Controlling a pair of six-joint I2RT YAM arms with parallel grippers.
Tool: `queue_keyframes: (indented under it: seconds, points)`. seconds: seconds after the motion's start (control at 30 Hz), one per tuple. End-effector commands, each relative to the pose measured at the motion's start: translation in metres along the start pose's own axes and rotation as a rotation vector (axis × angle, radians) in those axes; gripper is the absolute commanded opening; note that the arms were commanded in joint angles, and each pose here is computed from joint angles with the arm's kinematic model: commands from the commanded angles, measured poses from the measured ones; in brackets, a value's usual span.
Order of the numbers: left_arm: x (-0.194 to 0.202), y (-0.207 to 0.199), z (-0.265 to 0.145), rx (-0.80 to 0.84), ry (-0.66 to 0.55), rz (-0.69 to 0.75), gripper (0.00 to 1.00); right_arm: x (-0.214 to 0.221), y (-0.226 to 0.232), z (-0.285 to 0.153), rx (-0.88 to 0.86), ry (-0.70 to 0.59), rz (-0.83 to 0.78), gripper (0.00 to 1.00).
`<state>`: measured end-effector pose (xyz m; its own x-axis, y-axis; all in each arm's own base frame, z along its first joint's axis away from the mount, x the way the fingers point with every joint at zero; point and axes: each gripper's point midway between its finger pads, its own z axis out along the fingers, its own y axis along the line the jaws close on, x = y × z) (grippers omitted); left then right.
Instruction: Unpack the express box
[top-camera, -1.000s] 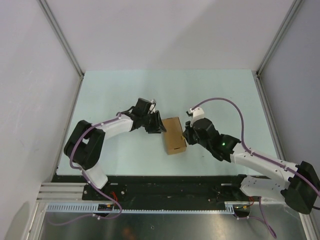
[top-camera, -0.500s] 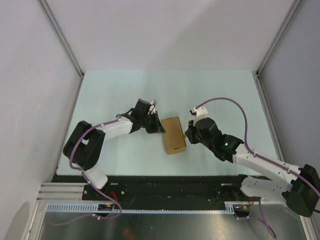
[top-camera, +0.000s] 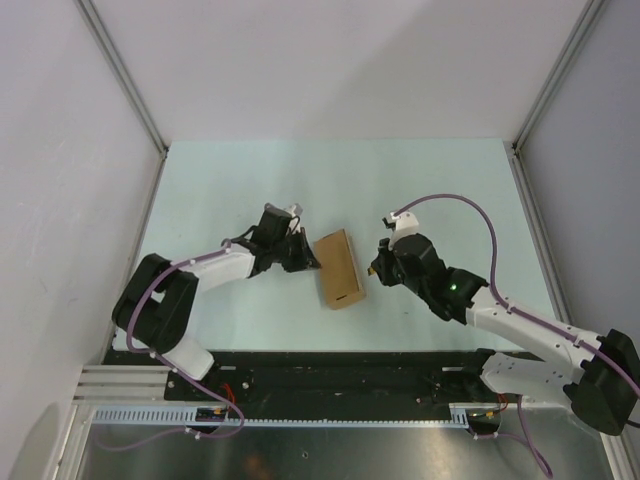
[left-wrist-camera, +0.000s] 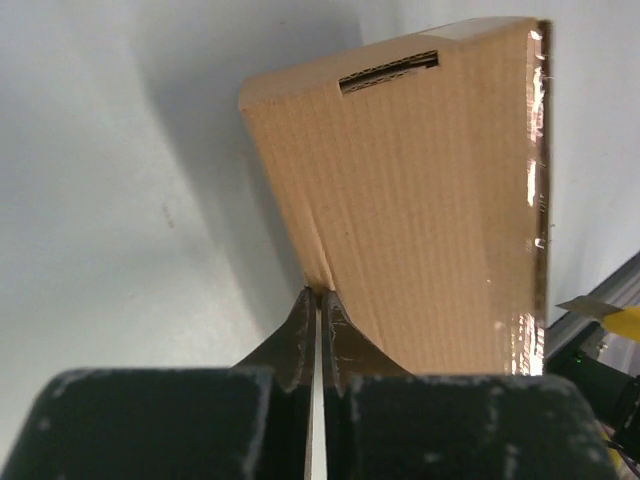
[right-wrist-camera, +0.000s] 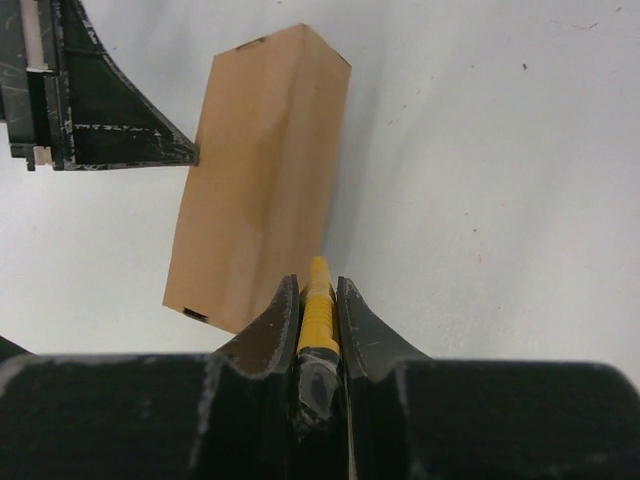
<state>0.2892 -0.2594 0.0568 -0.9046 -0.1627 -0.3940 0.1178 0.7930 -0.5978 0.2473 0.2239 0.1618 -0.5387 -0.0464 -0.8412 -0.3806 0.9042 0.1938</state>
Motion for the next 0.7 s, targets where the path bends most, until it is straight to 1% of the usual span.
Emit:
queue_keyframes:
  seconds: [0.0, 0.17, 0.33, 0.43, 0.53, 0.67]
  points:
    - [0.035, 0.044, -0.010, -0.158, 0.087, 0.014, 0.00, -0.010, 0.001, 0.002, -0.001, -0.036, 0.018, 0.00]
    - [0.033, 0.042, -0.009, -0.153, 0.086, 0.006, 0.00, -0.032, 0.007, -0.007, -0.051, -0.109, 0.073, 0.00]
    - [0.032, 0.042, -0.011, -0.144, 0.085, 0.001, 0.00, -0.026, 0.009, -0.002, -0.063, -0.082, 0.078, 0.00]
    - [0.019, 0.039, -0.017, -0.141, 0.040, 0.014, 0.00, -0.020, 0.010, 0.001, -0.061, -0.058, 0.075, 0.00]
    - [0.008, 0.037, -0.026, -0.137, -0.004, 0.012, 0.00, -0.020, 0.007, 0.001, -0.046, -0.061, 0.081, 0.00]
    - [-0.013, 0.046, -0.042, -0.168, -0.074, 0.008, 0.01, -0.023, 0.011, 0.001, -0.071, -0.070, 0.072, 0.00]
